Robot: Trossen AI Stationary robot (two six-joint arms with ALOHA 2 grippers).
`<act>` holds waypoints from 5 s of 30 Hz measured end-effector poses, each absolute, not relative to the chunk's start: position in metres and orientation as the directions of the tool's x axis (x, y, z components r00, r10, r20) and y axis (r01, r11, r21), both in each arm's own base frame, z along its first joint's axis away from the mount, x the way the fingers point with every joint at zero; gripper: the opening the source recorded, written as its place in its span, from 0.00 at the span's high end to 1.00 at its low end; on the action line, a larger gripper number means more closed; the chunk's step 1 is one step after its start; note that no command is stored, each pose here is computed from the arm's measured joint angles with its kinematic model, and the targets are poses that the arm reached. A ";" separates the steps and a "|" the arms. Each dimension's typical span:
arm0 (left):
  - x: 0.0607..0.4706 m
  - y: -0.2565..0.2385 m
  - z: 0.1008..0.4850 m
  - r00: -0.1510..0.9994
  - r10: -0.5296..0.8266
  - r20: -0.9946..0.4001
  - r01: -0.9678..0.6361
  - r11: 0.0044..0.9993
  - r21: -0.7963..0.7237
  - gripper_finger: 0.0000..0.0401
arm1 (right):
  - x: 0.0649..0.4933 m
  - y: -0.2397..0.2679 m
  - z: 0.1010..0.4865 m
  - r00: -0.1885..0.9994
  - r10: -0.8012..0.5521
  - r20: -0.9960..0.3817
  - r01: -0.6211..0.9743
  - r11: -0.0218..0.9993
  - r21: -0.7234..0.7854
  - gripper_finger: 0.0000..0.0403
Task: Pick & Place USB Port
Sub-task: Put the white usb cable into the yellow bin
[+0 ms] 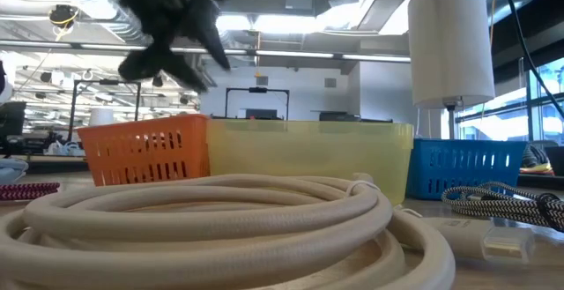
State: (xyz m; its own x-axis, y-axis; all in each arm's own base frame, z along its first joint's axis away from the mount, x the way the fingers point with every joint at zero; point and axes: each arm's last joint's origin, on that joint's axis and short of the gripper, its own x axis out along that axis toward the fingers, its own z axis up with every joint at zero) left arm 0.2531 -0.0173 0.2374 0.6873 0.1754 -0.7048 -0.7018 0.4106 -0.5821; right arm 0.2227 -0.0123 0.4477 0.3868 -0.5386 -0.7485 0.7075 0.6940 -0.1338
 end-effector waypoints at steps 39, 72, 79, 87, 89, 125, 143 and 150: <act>0.312 -0.130 0.236 0.542 -0.262 -0.799 0.436 0.900 0.001 0.56 | 0.221 -0.028 0.448 0.341 -0.591 -0.731 0.698 0.680 -0.223 0.43; 0.376 -0.166 0.162 0.455 -0.136 -0.880 0.261 0.965 -0.014 0.56 | 0.221 -0.028 0.448 0.341 -0.590 -0.732 0.573 0.747 -0.336 0.43; 0.379 -0.160 0.151 0.464 -0.038 -0.885 0.212 0.975 0.069 0.56 | 0.221 -0.028 0.448 0.341 -0.590 -0.732 0.568 0.749 -0.340 0.43; 0.383 -0.160 0.146 0.463 -0.043 -0.885 0.217 0.974 0.066 0.60 | 0.221 -0.028 0.448 0.341 -0.590 -0.732 0.558 0.753 -0.348 0.43; 0.383 -0.160 0.146 0.462 -0.043 -0.886 0.216 0.974 0.066 0.65 | 0.221 -0.028 0.448 0.341 -0.590 -0.732 0.554 0.755 -0.351 0.43; 0.399 -0.163 0.237 0.371 -0.033 -0.928 0.377 0.919 0.118 0.99 | 0.221 -0.028 0.448 0.341 -0.590 -0.732 0.554 0.755 -0.351 0.43; 0.402 -0.054 0.319 0.389 0.165 -0.906 0.234 0.934 0.270 0.99 | 0.221 -0.028 0.448 0.344 -0.582 -0.737 0.557 0.758 -0.338 0.43; 0.403 -0.002 0.330 0.411 0.215 -0.886 0.195 0.929 0.316 0.99 | 0.221 -0.028 0.448 0.344 -0.582 -0.737 0.575 0.751 -0.324 0.43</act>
